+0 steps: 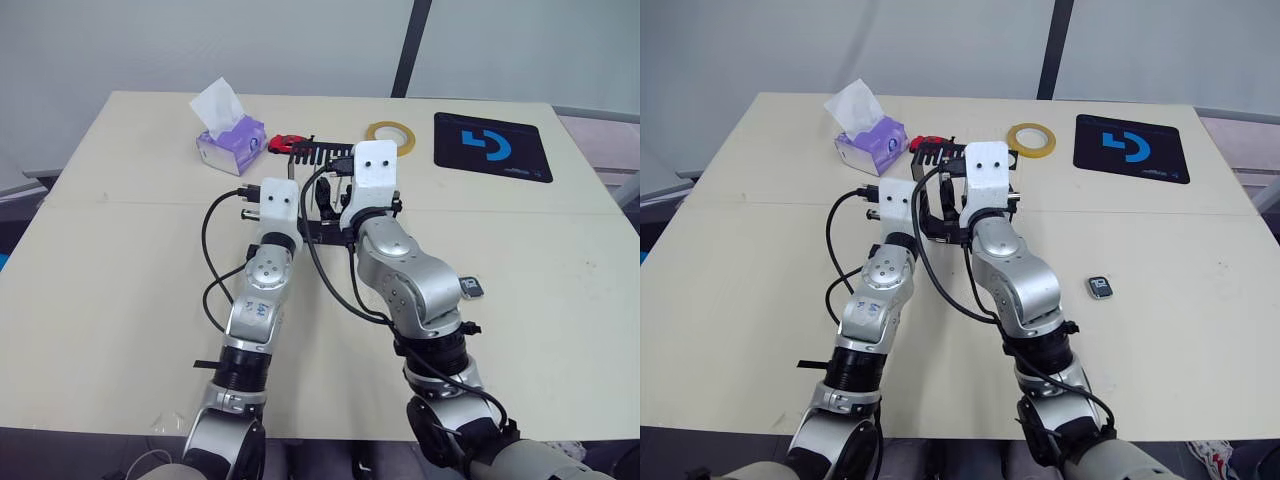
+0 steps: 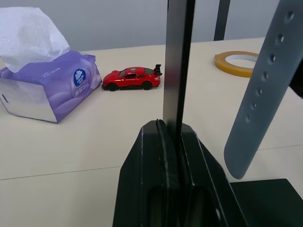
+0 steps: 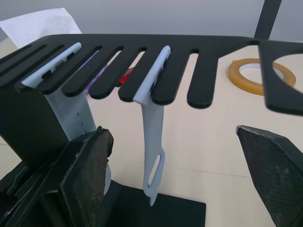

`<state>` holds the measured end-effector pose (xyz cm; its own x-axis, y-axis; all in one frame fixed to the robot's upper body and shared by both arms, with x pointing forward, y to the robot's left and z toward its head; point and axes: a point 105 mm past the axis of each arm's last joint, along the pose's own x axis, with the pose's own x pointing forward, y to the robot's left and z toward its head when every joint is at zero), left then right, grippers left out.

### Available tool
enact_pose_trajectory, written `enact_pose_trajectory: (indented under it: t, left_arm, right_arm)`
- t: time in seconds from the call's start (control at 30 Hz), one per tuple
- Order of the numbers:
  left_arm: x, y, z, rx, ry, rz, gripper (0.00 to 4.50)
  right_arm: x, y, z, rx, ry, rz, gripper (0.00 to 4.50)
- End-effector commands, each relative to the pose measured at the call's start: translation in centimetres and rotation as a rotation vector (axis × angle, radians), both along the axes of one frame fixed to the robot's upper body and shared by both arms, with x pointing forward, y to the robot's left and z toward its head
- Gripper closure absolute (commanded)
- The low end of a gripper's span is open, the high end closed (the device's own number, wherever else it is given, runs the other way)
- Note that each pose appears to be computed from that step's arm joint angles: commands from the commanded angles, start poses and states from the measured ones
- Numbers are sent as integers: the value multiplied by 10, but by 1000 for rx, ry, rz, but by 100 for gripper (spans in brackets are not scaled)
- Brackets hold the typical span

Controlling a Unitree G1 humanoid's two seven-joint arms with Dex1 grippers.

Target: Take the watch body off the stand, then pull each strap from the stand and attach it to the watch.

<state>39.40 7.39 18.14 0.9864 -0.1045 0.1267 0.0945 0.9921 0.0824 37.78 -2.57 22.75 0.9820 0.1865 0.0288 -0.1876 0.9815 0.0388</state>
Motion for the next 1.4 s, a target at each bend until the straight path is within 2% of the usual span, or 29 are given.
enact_pose_trajectory:
  t: [0.03,0.2,0.3,0.77,1.07,1.4]
  left_arm:
    - [0,-7,4,1,-8,-11,450]
    - [1,-6,3,-6,-3,-8,450]
    - [1,-8,3,-10,1,-11,450]
    - [2,-10,1,-12,8,-18,450]
    - [3,-9,0,-9,7,-20,450]
    - [3,-11,-3,5,23,-46,450]
  right_arm:
    - [-3,8,15,34,-59,20,80]
    - [-3,10,14,30,-63,29,350]
    - [-5,15,12,12,-67,47,445]
    - [-17,14,23,-30,-126,63,445]
    - [-28,9,13,-48,-97,68,445]
    - [-50,-2,10,-99,-101,88,445]
